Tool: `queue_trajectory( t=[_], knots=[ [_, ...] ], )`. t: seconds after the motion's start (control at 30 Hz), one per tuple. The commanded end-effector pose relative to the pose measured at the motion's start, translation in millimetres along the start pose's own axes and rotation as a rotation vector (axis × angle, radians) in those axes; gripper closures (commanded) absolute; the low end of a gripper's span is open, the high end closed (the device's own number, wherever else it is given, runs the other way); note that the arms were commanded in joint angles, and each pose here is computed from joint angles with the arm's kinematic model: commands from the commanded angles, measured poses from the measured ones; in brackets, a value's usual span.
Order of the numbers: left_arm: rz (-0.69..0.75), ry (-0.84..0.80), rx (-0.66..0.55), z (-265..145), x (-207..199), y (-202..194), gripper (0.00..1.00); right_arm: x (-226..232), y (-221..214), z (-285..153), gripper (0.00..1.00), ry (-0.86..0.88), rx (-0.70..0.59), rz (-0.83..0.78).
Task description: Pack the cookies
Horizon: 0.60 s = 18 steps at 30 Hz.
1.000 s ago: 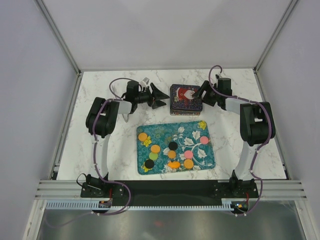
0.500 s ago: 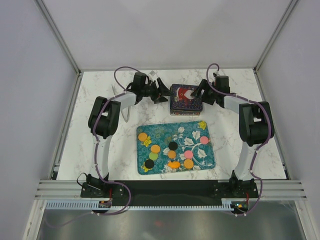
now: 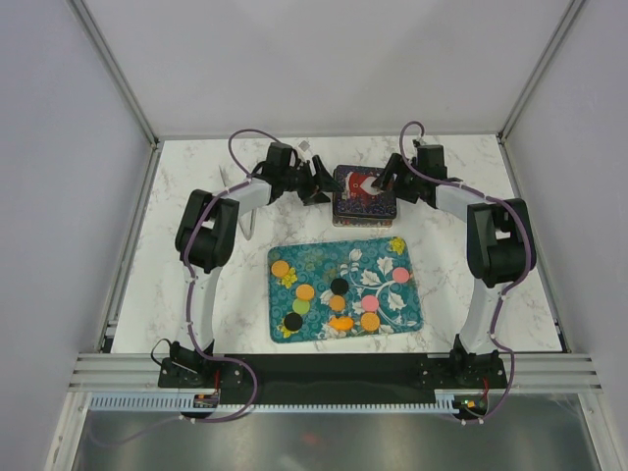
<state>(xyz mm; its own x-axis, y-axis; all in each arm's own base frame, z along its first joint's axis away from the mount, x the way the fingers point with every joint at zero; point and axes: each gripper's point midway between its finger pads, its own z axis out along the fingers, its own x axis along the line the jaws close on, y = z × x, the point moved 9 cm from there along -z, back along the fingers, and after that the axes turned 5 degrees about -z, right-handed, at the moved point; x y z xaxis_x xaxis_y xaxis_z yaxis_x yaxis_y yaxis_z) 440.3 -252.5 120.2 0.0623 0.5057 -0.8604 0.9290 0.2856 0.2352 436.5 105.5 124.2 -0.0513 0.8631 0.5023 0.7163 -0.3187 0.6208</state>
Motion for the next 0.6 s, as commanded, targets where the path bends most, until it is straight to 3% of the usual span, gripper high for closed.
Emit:
queue_trajectory(
  t=[0.0,0.57],
  knots=[
    [0.08,-0.014,-0.025,2.1,-12.8,6.3,0.26,11.0,10.0,3.9,0.16,0.021,-0.021,-0.036],
    [0.094,-0.016,-0.002,9.1,-17.1,-4.3,0.27,26.4,11.5,-2.7,0.16,0.013,-0.019,-0.078]
  ],
)
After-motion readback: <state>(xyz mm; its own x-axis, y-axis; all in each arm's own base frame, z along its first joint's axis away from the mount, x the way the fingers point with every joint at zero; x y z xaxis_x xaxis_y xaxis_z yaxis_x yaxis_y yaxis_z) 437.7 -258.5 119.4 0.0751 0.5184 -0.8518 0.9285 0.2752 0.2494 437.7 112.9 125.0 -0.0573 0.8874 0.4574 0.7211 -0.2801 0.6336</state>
